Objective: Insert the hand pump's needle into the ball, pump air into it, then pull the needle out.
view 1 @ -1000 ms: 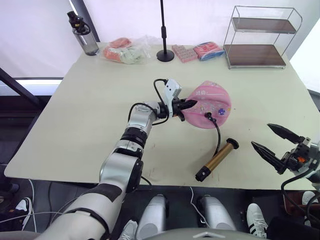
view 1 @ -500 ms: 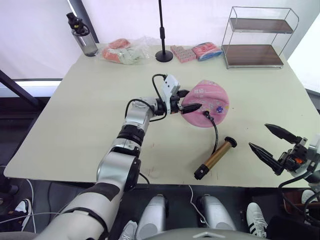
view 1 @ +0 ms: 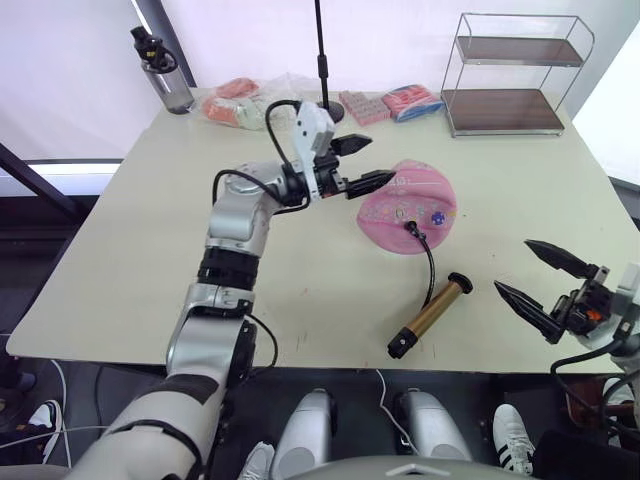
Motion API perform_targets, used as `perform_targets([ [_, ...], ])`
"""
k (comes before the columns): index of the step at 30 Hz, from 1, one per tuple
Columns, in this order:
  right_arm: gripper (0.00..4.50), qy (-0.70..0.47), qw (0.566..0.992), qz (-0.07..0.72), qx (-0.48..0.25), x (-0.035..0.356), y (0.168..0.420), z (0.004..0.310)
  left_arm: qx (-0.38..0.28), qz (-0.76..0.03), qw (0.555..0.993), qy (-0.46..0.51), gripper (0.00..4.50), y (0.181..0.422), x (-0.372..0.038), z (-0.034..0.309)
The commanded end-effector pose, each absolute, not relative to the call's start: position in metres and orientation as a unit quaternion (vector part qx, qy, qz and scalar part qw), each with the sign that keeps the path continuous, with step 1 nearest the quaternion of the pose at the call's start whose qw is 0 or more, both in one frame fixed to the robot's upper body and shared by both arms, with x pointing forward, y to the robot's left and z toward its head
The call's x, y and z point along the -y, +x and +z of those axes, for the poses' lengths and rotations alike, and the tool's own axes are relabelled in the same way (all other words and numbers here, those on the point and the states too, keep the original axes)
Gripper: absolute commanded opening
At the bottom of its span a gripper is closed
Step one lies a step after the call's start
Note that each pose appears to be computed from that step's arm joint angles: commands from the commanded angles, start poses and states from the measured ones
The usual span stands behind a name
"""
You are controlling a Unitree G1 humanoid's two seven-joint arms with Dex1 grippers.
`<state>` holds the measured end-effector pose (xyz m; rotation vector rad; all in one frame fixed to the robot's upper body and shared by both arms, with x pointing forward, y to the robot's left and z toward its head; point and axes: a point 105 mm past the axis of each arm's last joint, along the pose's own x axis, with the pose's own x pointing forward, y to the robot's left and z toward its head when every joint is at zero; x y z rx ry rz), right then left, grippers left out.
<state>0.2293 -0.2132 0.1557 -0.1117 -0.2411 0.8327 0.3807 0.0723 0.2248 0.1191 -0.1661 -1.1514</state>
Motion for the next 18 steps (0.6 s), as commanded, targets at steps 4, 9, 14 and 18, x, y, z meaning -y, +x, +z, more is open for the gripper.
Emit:
perform_targets([
  [4,4.50,-0.057,0.895,0.422,0.135,0.212,0.225,0.160,0.097,-0.522,0.847,0.020,4.47,0.359,-0.118,0.213],
  [9,4.50,-0.063,0.895,0.426,0.117,0.219,0.220,0.149,0.056,-0.500,0.864,0.010,4.47,0.341,-0.154,0.184],
  [14,4.50,-0.073,0.902,0.415,0.096,0.230,0.210,0.140,0.002,-0.461,0.887,0.018,4.47,0.320,-0.191,0.153],
  [18,4.50,-0.084,0.910,0.400,0.072,0.245,0.197,0.132,-0.030,-0.437,0.899,0.028,4.47,0.303,-0.213,0.136],
])
